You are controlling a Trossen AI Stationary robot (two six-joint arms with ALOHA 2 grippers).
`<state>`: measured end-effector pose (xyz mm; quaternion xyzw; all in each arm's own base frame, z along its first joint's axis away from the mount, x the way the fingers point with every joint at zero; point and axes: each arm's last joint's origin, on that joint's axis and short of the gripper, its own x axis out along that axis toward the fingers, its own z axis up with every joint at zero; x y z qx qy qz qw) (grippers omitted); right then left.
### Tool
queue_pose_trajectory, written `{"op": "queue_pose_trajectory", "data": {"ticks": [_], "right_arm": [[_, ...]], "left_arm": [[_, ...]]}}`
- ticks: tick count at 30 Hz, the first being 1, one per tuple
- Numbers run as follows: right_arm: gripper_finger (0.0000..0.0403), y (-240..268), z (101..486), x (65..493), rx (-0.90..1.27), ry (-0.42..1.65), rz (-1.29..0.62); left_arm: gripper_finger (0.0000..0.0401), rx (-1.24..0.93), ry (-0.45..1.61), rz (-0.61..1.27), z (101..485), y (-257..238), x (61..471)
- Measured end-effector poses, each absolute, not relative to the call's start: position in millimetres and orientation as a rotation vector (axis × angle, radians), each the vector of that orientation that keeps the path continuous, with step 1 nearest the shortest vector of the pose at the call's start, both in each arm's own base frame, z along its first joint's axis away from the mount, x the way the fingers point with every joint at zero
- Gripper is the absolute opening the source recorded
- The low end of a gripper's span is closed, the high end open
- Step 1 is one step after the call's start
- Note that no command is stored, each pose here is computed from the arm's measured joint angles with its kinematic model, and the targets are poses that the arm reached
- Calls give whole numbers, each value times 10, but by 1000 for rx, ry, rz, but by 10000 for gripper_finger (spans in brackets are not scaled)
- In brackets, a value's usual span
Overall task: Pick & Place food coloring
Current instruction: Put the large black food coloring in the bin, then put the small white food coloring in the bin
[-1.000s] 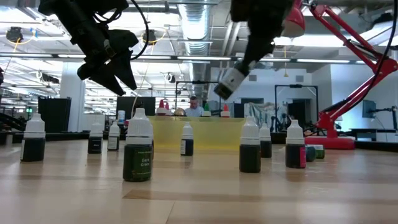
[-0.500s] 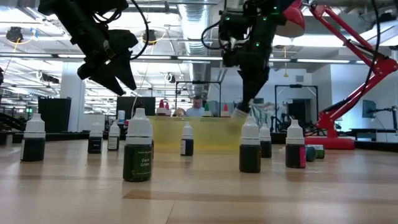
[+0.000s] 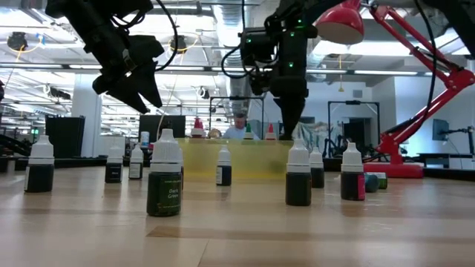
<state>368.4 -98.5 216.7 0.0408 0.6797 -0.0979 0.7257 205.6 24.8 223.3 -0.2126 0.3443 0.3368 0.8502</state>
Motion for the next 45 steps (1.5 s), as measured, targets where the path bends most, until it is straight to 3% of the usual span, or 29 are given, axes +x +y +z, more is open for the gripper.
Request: {"op": "queue_pose_trajectory", "data": {"ticks": [10, 21, 26, 35, 45], "right_arm": [[122, -966, 2167, 3706, 84, 1538, -209], [199, -943, 2165, 3725, 61, 1526, -189], [216, -949, 2230, 3749, 55, 1507, -188], [201, -943, 2630, 3719, 48, 1546, -177], [169, -583, 3027, 3300, 168, 1563, -164]], "left_arm": [[263, -448, 727, 709, 2232, 248, 2055], [263, -448, 727, 708, 2232, 247, 2056], [263, -449, 726, 708, 2233, 247, 2056], [263, -449, 727, 708, 2232, 247, 2056], [263, -449, 747, 704, 2221, 243, 2043]]}}
